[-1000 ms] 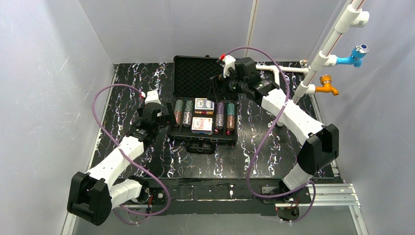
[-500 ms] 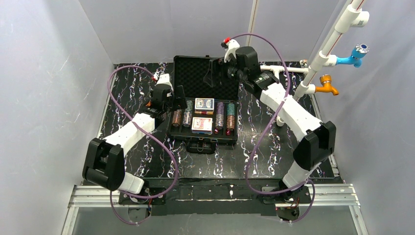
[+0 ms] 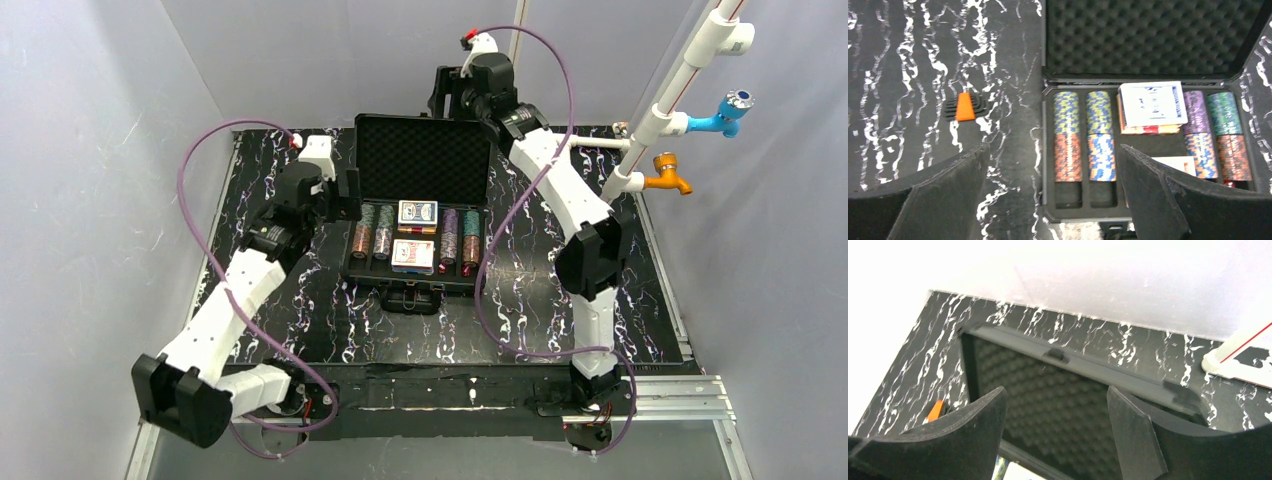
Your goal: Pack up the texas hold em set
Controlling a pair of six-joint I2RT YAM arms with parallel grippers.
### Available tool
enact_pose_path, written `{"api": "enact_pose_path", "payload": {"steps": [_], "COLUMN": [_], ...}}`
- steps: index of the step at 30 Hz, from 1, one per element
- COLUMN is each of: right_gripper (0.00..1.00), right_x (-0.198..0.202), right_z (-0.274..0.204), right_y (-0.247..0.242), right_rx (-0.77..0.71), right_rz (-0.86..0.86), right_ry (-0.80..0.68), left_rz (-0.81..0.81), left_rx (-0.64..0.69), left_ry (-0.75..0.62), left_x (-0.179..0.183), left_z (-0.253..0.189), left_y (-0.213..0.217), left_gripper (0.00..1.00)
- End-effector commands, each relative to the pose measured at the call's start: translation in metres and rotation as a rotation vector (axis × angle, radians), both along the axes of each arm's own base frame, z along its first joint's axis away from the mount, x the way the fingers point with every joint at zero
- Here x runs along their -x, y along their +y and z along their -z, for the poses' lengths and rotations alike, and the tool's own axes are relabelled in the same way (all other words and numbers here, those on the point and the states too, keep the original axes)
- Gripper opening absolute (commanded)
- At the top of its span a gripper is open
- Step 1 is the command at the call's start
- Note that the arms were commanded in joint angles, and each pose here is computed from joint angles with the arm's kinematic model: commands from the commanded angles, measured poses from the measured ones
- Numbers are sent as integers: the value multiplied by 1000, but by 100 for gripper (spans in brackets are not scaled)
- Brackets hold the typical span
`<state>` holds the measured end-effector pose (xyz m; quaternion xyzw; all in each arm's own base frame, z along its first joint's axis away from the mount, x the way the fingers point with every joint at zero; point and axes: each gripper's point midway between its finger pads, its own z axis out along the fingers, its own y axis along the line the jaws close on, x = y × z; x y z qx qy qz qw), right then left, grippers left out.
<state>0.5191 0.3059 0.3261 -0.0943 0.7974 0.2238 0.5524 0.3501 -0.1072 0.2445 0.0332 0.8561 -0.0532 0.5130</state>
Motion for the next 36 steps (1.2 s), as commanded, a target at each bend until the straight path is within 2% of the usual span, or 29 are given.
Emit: {"api": "enact_pose_path", "payload": {"steps": [1, 7, 16, 27, 36], "right_gripper": [79, 71, 72, 73, 75], "right_x": [-44, -59, -63, -71, -63], "right_z": [-9, -9, 7, 35, 36], "right_y": [-29, -7, 30, 37, 54], "right_rx": [-35, -124, -232, -250, -250], "right_rz": [102, -41, -198, -327, -479], "right_ry": [-28, -58, -40, -33, -84], "left_rz": [-52, -21, -7, -6, 16], "left_rx": [-174, -186, -183, -183, -208], "left_ry": [-1, -71, -56, -58, -55], "left_x": [21, 29, 32, 34, 33], "left_z": [17, 16, 15, 14, 15], "left_y": [36, 39, 37, 38, 37], "left_gripper": [98, 98, 98, 98, 98]}}
